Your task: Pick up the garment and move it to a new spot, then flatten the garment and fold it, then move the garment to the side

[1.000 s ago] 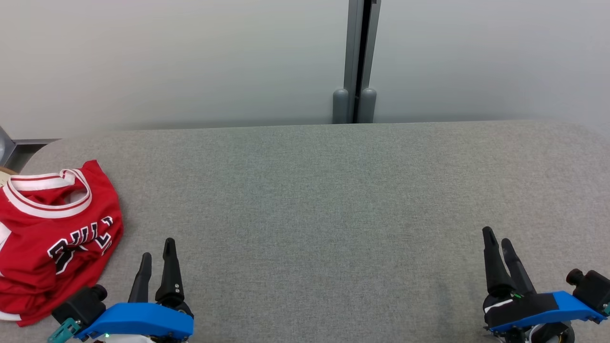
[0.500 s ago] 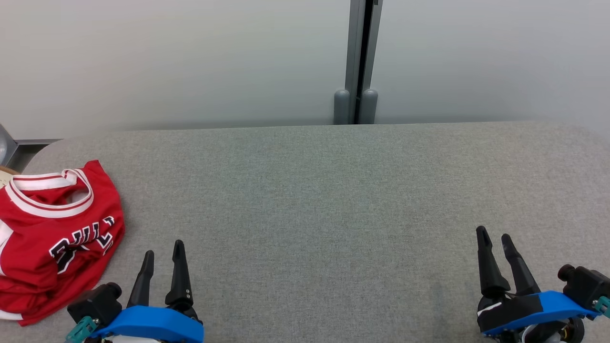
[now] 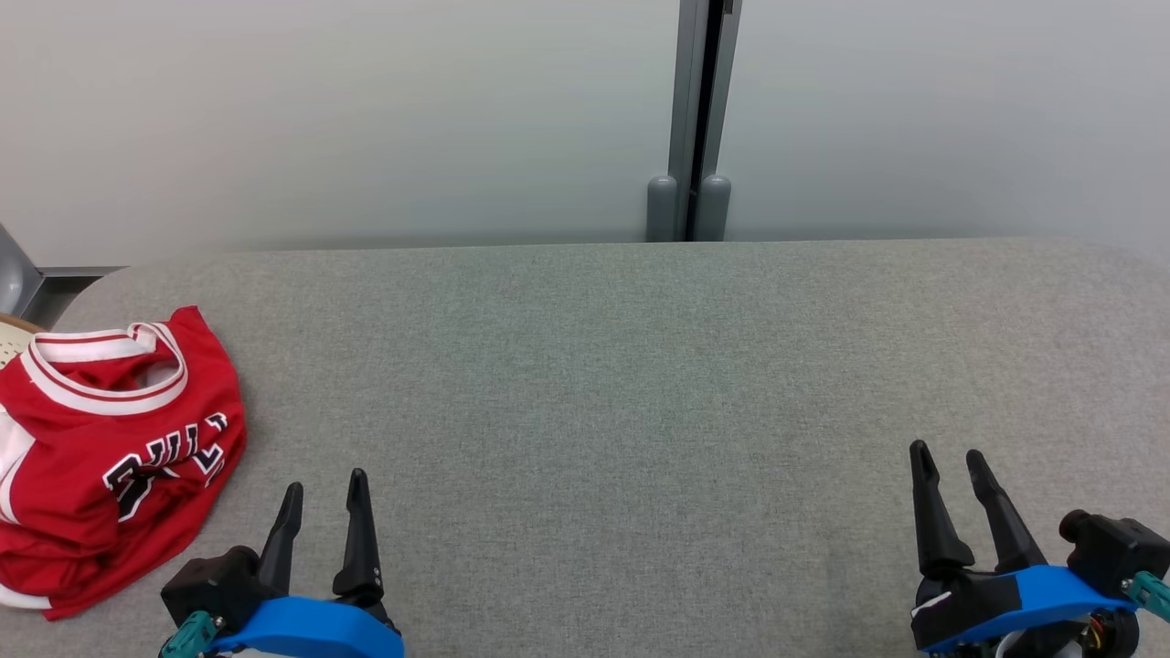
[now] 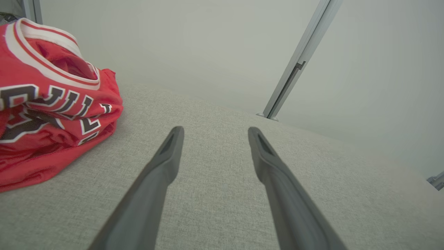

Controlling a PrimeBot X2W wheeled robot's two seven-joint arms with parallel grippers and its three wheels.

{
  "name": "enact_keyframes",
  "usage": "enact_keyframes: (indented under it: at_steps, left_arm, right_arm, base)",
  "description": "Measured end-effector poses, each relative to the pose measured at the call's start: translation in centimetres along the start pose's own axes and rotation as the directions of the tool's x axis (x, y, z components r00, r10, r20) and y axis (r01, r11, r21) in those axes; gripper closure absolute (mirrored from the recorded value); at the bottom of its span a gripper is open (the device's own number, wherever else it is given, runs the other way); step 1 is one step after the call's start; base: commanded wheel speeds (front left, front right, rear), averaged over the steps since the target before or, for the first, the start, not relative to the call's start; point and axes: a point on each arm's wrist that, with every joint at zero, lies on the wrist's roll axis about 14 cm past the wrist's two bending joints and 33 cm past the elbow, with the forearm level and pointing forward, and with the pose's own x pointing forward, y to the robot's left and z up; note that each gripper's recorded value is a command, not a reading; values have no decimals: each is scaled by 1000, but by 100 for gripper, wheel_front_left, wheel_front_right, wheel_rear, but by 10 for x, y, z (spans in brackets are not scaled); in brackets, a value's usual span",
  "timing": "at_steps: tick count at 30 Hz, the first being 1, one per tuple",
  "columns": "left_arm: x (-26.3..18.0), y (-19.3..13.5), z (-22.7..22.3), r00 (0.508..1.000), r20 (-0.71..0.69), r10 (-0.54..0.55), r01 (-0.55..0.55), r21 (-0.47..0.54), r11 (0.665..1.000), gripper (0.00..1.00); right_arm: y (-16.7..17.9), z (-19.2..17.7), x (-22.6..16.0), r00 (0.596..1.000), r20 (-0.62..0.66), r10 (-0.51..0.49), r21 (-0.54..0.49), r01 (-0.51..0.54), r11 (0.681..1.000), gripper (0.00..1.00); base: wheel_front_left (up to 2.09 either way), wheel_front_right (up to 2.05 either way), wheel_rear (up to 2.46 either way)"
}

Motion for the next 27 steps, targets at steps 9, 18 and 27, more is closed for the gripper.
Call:
enact_keyframes:
  at_steps: [9, 18, 27]
  left_arm:
    - [-2, -4, -2, 1000, -2, -22, 22, 76, 997, 0]
    - [-6, -6, -2, 999, 6, -38, 36, 147, 989, 0]
    - [-10, -5, -2, 999, 11, -35, 33, 187, 982, 0]
  right_arm:
    - [3, -2, 0, 1000, -6, 17, -71, -17, 997, 0]
    - [6, -4, -2, 999, -19, 32, -141, -34, 989, 0]
    - [6, -6, -4, 999, -28, 38, -198, -42, 979, 0]
  base:
    - [0, 0, 0]
    - [0, 0, 0]
    - [0, 0, 0]
